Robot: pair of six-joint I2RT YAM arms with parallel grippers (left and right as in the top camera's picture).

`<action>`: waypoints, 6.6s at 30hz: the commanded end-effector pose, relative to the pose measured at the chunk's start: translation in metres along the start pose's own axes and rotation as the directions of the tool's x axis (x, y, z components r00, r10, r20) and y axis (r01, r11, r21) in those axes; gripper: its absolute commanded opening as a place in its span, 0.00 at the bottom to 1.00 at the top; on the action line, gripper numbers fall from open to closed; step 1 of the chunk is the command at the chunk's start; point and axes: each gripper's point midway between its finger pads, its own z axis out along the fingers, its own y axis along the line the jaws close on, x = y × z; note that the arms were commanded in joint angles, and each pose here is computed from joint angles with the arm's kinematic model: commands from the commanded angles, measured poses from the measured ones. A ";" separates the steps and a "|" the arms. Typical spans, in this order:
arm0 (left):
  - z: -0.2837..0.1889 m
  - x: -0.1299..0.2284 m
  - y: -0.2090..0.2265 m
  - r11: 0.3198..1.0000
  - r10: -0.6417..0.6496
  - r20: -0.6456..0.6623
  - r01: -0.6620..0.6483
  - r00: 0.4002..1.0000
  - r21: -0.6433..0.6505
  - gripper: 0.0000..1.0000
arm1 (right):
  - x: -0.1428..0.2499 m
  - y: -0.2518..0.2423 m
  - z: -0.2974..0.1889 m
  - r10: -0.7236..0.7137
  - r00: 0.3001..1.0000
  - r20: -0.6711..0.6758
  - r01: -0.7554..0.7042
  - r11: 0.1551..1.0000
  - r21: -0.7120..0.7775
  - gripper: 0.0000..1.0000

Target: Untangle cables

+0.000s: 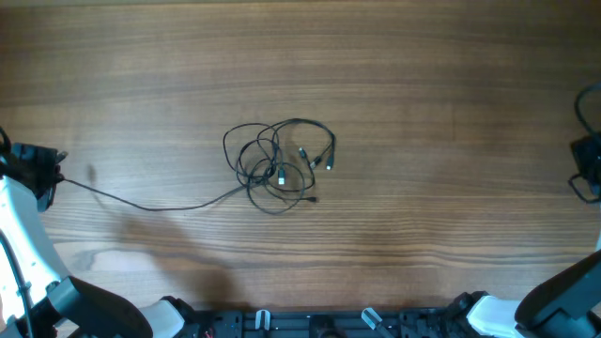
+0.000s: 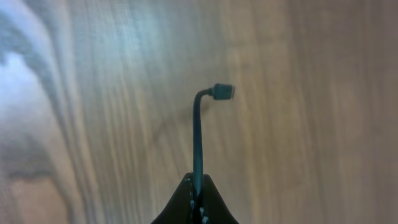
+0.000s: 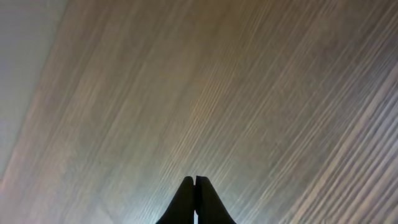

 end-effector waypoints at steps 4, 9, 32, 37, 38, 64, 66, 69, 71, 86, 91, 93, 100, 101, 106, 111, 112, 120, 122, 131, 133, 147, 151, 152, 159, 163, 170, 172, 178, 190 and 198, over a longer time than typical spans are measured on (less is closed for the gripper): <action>0.024 0.056 -0.032 0.992 0.093 -0.171 -0.077 0.981 0.098 0.04 | 0.041 0.059 0.002 -0.168 0.978 -0.124 0.137 0.964 -0.227 0.12; 0.035 0.103 -0.062 0.950 0.303 -0.234 -0.271 0.924 0.158 0.04 | 0.090 0.102 0.006 -0.347 0.920 -0.182 0.281 0.907 -0.313 0.15; 0.021 0.252 -0.134 0.677 0.723 -0.264 -0.582 0.638 0.450 0.84 | 0.346 0.191 -0.006 -0.792 0.481 -0.376 0.506 0.601 -0.618 0.38; 0.025 0.282 -0.121 0.579 0.814 -0.282 -0.670 0.508 0.466 0.71 | 0.379 0.196 -0.004 -0.832 0.424 -0.359 0.518 0.548 -0.658 0.46; 0.027 0.287 -0.119 0.572 0.820 -0.293 -0.676 0.492 0.465 0.70 | 0.385 0.196 -0.003 -0.838 0.413 -0.356 0.520 0.538 -0.664 0.47; -0.041 0.159 -0.205 0.547 0.795 0.224 -0.826 0.563 0.137 1.00 | 0.409 0.205 -0.001 -0.783 0.461 -0.418 0.456 0.613 -0.645 0.50; -0.066 0.150 -0.215 0.512 0.793 0.295 -0.846 0.533 0.149 1.00 | 0.409 0.205 -0.001 -0.783 0.460 -0.418 0.456 0.613 -0.646 0.50; -0.084 0.144 -0.217 0.516 0.773 0.333 -0.840 0.540 0.164 1.00 | 0.409 0.205 -0.001 -0.783 0.461 -0.418 0.456 0.613 -0.645 0.50; -0.087 0.149 -0.216 0.507 0.775 0.324 -0.840 0.543 0.196 0.99 | 0.409 0.205 0.000 -0.783 0.462 -0.416 0.459 0.612 -0.644 0.50; 0.012 0.289 -0.137 0.429 0.903 -0.233 -0.779 0.360 0.457 0.51 | 0.410 0.206 -0.002 -0.713 0.506 -0.485 0.400 0.692 -0.601 0.50; 0.032 0.319 -0.123 0.369 0.924 -0.297 -0.766 0.241 0.526 0.55 | 0.412 0.207 -0.005 -0.714 0.497 -0.493 0.388 0.691 -0.610 0.50; 0.040 0.322 -0.120 0.373 0.921 -0.311 -0.767 0.235 0.522 0.58 | 0.414 0.207 -0.005 -0.713 0.497 -0.495 0.386 0.692 -0.609 0.50; 0.056 0.326 -0.126 0.369 0.924 -0.300 -0.766 0.239 0.526 0.65 | 0.426 0.207 -0.012 -0.708 0.486 -0.512 0.380 0.699 -0.606 0.49; 0.057 0.327 -0.125 0.371 0.922 -0.305 -0.766 0.238 0.525 0.63 | 0.428 0.207 -0.013 -0.704 0.485 -0.518 0.376 0.703 -0.604 0.49; 0.061 0.329 -0.117 0.375 0.919 -0.318 -0.767 0.233 0.521 0.49 | 0.438 0.206 -0.014 -0.677 0.515 -0.526 0.398 0.732 -0.553 0.44; 0.062 0.330 -0.115 0.376 0.918 -0.321 -0.767 0.232 0.520 0.46 | 0.452 0.207 -0.019 -0.680 0.523 -0.514 0.419 0.730 -0.540 0.40; 0.062 0.330 -0.115 0.376 0.918 -0.321 -0.767 0.232 0.520 0.46 | 0.455 0.207 -0.021 -0.662 0.530 -0.530 0.405 0.746 -0.529 0.40; 0.062 0.330 -0.115 0.379 0.917 -0.321 -0.766 0.236 0.519 0.46 | 0.461 0.205 0.000 -0.500 0.687 -0.527 0.359 0.864 -0.352 0.35; 0.062 0.330 -0.115 0.382 0.916 -0.322 -0.765 0.239 0.518 0.46 | 0.462 0.209 0.006 -0.506 0.704 -0.498 0.364 0.860 -0.359 0.40; 0.062 0.330 -0.115 0.382 0.916 -0.322 -0.765 0.239 0.518 0.46 | 0.448 0.180 0.041 -0.499 0.768 -0.402 0.457 0.866 -0.200 0.39; 0.062 0.330 -0.115 0.382 0.916 -0.322 -0.765 0.239 0.518 0.46 | 0.442 0.170 0.049 -0.504 0.778 -0.376 0.485 0.861 -0.149 0.35; 0.062 0.330 -0.115 0.381 0.916 -0.323 -0.765 0.238 0.518 0.45 | 0.424 0.183 0.056 -0.687 0.689 -0.231 0.658 0.727 -0.198 0.04; 0.062 0.330 -0.115 0.381 0.916 -0.323 -0.765 0.238 0.518 0.40 | 0.423 0.187 0.043 -0.689 0.679 -0.253 0.650 0.725 -0.228 0.04; 0.062 0.330 -0.115 0.381 0.916 -0.322 -0.766 0.238 0.518 0.32 | 0.421 0.191 0.038 -0.711 0.659 -0.246 0.665 0.703 -0.251 0.04; 0.056 0.317 -0.126 0.393 0.916 -0.295 -0.760 0.272 0.518 0.04 | 0.362 0.218 -0.009 -0.797 0.590 -0.132 0.733 0.597 -0.326 0.04; 0.040 0.288 -0.153 0.449 0.893 -0.232 -0.728 0.385 0.518 0.04 | 0.329 0.225 -0.031 -0.804 0.585 -0.101 0.725 0.575 -0.379 0.04; -0.017 0.208 -0.194 0.565 0.773 -0.069 -0.635 0.631 0.526 0.04 | 0.266 0.211 -0.037 -0.748 0.655 -0.108 0.675 0.644 -0.360 0.04; -0.035 0.179 -0.198 0.612 0.703 -0.026 -0.586 0.710 0.531 0.04 | 0.251 0.203 -0.031 -0.738 0.665 -0.115 0.674 0.659 -0.333 0.04; -0.083 0.091 -0.182 0.730 0.469 0.077 -0.436 0.880 0.527 0.04 | 0.198 0.175 -0.013 -0.657 0.744 -0.125 0.621 0.748 -0.233 0.04; -0.061 0.061 -0.125 0.855 0.379 -0.037 -0.334 0.925 0.398 0.04 | 0.137 0.137 0.001 -0.495 0.856 -0.150 0.462 0.862 -0.208 0.04; -0.042 0.118 -0.147 0.807 0.499 -0.150 -0.394 0.854 0.440 0.04 | 0.153 0.142 -0.003 -0.499 0.842 -0.204 0.438 0.854 -0.280 0.04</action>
